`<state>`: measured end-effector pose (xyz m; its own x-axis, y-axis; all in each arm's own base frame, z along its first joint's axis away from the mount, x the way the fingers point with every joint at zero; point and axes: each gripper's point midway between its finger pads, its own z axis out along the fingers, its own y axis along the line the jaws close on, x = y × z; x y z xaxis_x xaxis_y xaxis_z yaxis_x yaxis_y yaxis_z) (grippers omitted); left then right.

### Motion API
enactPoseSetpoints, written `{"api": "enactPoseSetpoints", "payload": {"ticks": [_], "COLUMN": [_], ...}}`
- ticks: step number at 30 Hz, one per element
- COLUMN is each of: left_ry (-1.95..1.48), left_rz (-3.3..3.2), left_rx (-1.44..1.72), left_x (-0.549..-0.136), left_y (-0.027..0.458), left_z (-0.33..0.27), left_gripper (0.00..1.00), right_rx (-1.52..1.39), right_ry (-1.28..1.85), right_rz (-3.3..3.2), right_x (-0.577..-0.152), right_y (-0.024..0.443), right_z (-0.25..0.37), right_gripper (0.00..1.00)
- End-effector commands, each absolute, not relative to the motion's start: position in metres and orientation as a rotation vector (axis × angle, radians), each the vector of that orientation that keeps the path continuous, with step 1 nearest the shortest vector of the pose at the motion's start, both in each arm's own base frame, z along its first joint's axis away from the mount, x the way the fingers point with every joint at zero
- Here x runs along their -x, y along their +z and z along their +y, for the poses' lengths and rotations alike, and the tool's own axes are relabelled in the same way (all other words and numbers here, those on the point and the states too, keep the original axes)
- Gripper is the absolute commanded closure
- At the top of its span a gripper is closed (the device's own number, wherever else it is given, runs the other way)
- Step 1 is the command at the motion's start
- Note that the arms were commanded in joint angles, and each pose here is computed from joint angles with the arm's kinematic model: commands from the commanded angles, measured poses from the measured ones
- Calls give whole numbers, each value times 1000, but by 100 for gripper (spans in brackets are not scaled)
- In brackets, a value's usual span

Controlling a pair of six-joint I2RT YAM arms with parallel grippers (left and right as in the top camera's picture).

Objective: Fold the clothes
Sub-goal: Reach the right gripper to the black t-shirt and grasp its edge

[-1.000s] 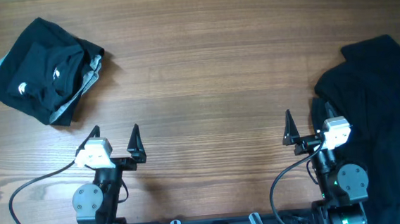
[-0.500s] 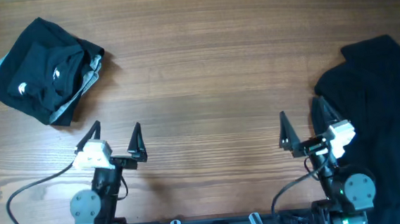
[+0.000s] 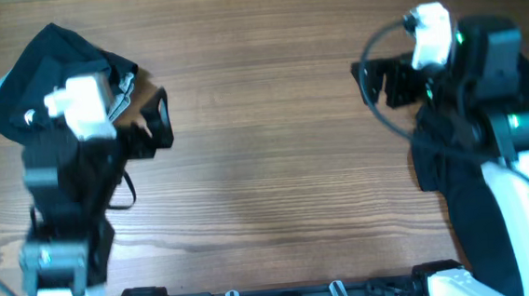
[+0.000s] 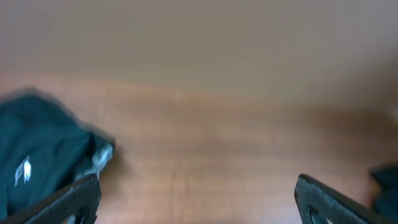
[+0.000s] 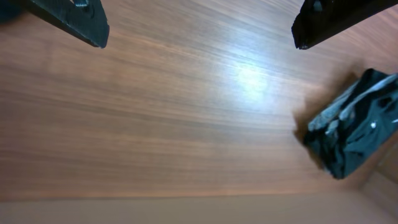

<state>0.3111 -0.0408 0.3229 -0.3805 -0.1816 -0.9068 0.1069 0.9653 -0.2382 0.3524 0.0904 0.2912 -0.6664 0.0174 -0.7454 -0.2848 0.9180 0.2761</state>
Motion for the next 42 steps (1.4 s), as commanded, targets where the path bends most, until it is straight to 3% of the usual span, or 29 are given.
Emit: {"api": "enactPoseSetpoints", "payload": {"ticks": [1, 4, 8, 12, 19, 22, 27, 29, 34, 37, 40, 42], "left_ry": [-329, -402, -440, -440, -440, -440, -440, -440, -440, -440, -440, -440], "left_rz": [2011, 2049, 2069, 2070, 2070, 2071, 2074, 2074, 2074, 2075, 2074, 2074], "left_rx": [44, 4, -15, -15, -15, -15, -14, -14, -14, -14, -14, -14], "left_x": [-337, -343, -342, -343, -344, -344, -344, -344, -344, -344, -344, -344], "left_y": [328, 317, 313, 312, 312, 312, 311, 311, 311, 311, 311, 311], "left_z": [-46, -59, -65, -65, -65, -65, -65, -65, -65, -65, -65, -65], "left_gripper": [0, 0, 0, 0, 0, 0, 0, 0, 0, 0, 0, 0], "right_rx": [168, -321, -891, -1138, -1216, -1235, -1279, -1271, -1230, -1286, -1295, -996], "right_ry": [547, 321, 285, 281, 263, 190, 68, 62, -6, -23, -14, 174], "right_rz": [2307, 2421, 2517, 2484, 2471, 2462, 2495, 2493, 2467, 2495, 2484, 2513], "right_x": [-370, -393, -389, -399, -431, -430, -411, -407, -399, -383, -381, -410], "right_y": [278, 234, 154, 101, 22, 16, 14, 24, 55, 52, 52, 62], "right_z": [96, 17, -96, -143, -161, -170, -183, -186, -195, -200, -207, -190], "right_gripper": [0, 0, 1, 8, 20, 24, 75, 84, 80, 96, 96, 96]}}
